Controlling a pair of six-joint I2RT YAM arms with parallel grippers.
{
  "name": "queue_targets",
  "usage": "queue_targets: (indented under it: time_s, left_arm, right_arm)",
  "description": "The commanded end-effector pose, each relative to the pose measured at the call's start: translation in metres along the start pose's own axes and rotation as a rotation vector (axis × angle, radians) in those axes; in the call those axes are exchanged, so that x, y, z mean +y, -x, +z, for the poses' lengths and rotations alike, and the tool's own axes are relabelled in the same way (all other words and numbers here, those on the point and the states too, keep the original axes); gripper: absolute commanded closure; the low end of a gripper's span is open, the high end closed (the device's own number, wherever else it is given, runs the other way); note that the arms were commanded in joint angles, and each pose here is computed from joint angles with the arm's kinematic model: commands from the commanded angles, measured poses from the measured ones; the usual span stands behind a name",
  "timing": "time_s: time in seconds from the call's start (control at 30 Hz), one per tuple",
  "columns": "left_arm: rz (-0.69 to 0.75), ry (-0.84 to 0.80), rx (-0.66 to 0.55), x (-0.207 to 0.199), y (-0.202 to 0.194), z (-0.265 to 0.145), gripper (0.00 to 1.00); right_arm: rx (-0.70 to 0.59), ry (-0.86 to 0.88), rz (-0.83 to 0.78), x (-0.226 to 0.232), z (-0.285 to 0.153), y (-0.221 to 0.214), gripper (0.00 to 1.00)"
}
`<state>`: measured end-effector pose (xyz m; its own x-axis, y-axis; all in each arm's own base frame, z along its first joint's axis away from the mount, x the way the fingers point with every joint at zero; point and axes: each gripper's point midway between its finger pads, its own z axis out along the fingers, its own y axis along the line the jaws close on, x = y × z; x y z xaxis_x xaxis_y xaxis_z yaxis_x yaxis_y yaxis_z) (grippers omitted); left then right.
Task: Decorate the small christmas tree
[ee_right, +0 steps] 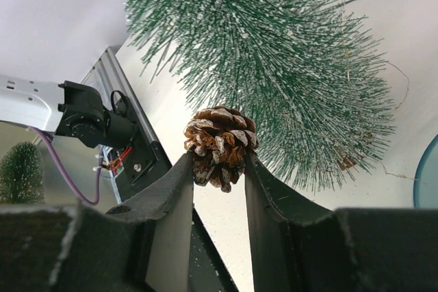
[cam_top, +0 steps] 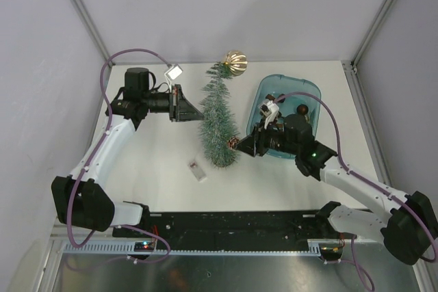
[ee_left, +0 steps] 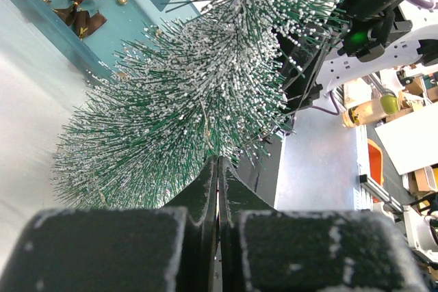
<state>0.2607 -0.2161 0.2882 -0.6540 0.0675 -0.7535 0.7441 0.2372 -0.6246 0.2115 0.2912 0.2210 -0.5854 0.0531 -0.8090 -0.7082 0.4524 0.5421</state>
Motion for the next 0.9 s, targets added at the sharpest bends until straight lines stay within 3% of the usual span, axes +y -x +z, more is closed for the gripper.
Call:
queue_targets:
  time_s: [0.0, 0.4, 0.87]
  left_arm:
    - [0.054, -0.036, -0.017, -0.020, 0.010, -0.005, 1.00]
    - [0.069, -0.051, -0.012, -0.024, 0.009, -0.004, 1.00]
    - [0.070, -0.055, -0.010, -0.026, 0.008, -0.003, 1.00]
  right_arm:
    - [-0.066, 0.006, -0.043, -0.002, 0.006, 0.019, 0.65]
    - [-0.078, -0.048, -0.023, -0.015, -0.009, 0.026, 0.66]
    - [0.021, -0.085, 0.009, -0.024, -0.003, -0.015, 0.67]
